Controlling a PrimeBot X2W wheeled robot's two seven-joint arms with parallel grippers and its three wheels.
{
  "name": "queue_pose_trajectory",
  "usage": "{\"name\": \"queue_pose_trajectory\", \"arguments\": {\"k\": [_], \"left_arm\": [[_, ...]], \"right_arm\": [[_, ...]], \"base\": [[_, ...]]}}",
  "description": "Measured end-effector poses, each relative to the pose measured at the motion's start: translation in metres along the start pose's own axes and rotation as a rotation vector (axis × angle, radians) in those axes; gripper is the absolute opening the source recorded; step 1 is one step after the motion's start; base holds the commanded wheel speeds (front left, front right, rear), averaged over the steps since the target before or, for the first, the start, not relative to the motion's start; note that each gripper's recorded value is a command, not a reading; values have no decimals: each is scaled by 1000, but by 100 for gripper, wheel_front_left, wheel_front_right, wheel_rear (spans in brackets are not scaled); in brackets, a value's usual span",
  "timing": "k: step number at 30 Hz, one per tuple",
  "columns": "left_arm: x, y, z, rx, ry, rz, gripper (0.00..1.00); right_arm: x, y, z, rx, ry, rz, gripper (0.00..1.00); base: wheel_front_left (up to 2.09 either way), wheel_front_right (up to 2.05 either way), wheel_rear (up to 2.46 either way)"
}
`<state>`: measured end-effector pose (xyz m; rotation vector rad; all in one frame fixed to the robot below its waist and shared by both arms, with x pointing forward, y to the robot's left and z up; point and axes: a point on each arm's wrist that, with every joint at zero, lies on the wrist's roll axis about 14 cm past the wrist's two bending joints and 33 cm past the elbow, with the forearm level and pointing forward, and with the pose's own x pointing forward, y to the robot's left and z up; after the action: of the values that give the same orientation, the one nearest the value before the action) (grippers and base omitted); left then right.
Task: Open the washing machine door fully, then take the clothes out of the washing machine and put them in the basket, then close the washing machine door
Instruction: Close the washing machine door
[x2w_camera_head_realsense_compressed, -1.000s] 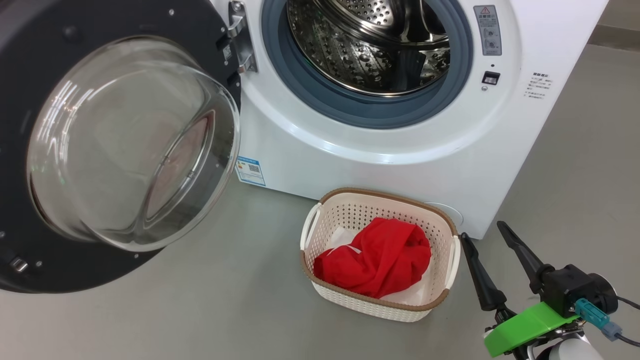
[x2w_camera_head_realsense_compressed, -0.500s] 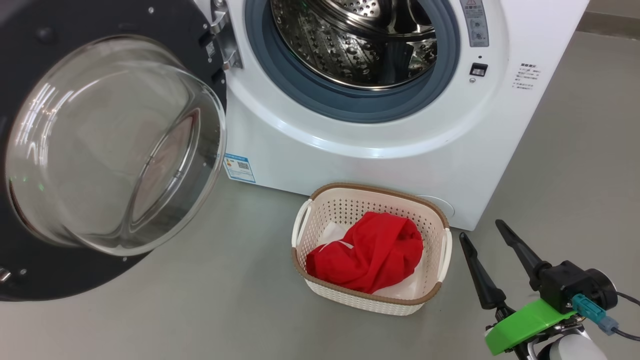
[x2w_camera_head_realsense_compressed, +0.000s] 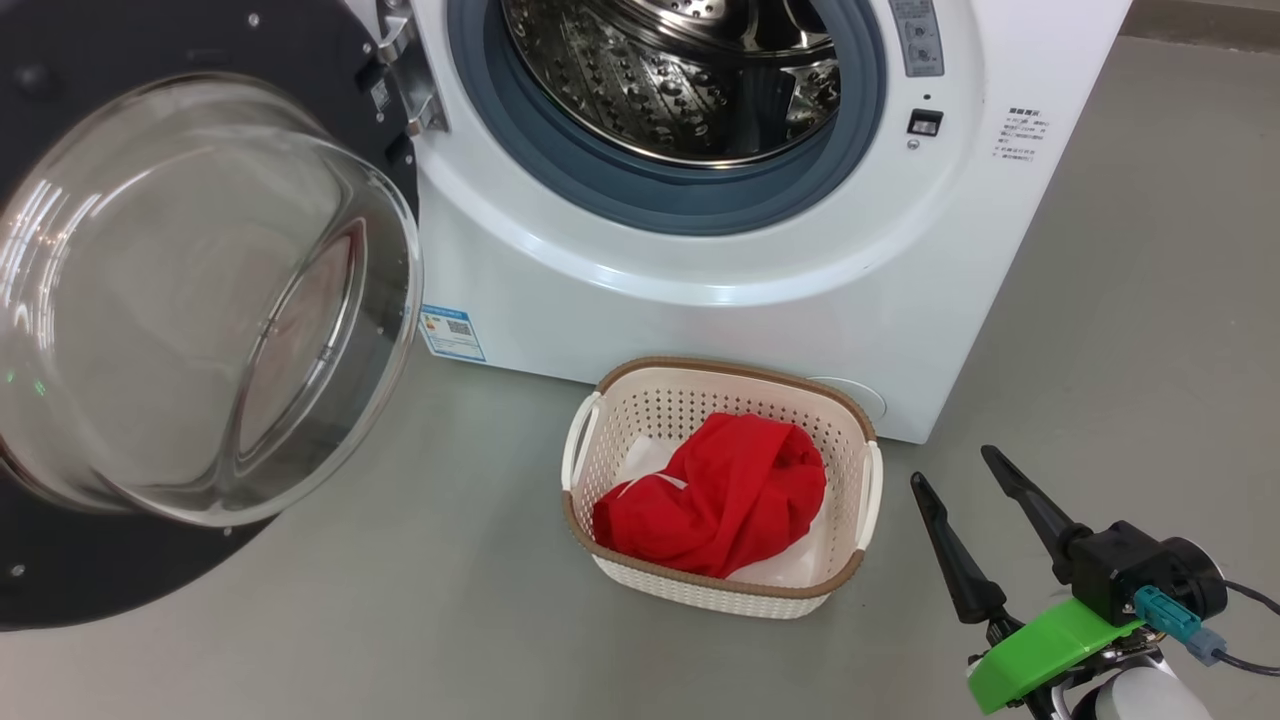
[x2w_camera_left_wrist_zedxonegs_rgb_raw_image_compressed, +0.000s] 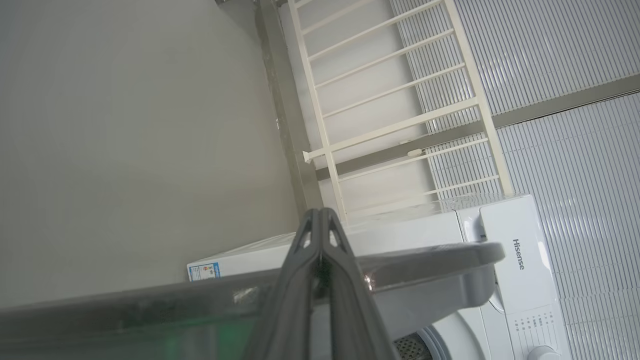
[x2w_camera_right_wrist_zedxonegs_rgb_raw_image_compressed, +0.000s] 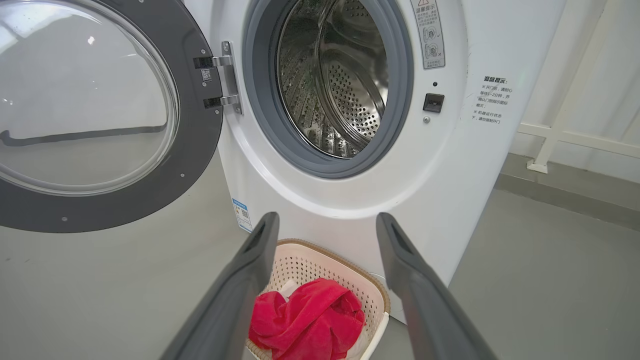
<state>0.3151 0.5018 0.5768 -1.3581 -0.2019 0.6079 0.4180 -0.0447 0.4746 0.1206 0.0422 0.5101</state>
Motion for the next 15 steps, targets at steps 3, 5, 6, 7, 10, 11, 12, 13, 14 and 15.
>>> {"name": "queue_pose_trajectory", "arguments": {"k": [3, 5, 6, 7, 10, 11, 12, 13, 14, 15], "left_arm": [[0, -8, -4, 26, 31, -29, 0], [0, -12, -8, 50, 52, -49, 0], [0, -12, -9, 59, 58, -49, 0], [-1, -11, -10, 66, 64, -50, 0], [-4, -8, -15, 73, 77, -50, 0], [-5, -6, -17, 73, 84, -49, 0], [-7, -4, -20, 71, 93, -49, 0], [-8, -3, -23, 62, 107, -51, 0], [-9, -2, -27, 55, 120, -54, 0], [-10, 0, -32, 48, 132, -57, 0]], "right_arm": [[0, -1, -2, 2, 4, -2, 100], [0, -1, -1, 1, 3, -3, 100], [1, -2, 0, 1, 1, -3, 100], [2, -2, 0, 1, -1, -3, 100], [3, -2, 1, 0, -4, -2, 100], [3, -2, 1, 0, -4, -2, 100], [3, -1, 1, 1, -4, -1, 100], [3, -1, 1, 2, -4, -1, 100], [3, 0, 2, 3, -5, 0, 100], [3, 1, 2, 4, -6, 1, 100]], "base": [[0, 0, 0], [0, 0, 0], [0, 0, 0], [0, 0, 0], [0, 0, 0], [0, 0, 0], [0, 0, 0], [0, 0, 0], [0, 0, 0], [0, 0, 0]]}}
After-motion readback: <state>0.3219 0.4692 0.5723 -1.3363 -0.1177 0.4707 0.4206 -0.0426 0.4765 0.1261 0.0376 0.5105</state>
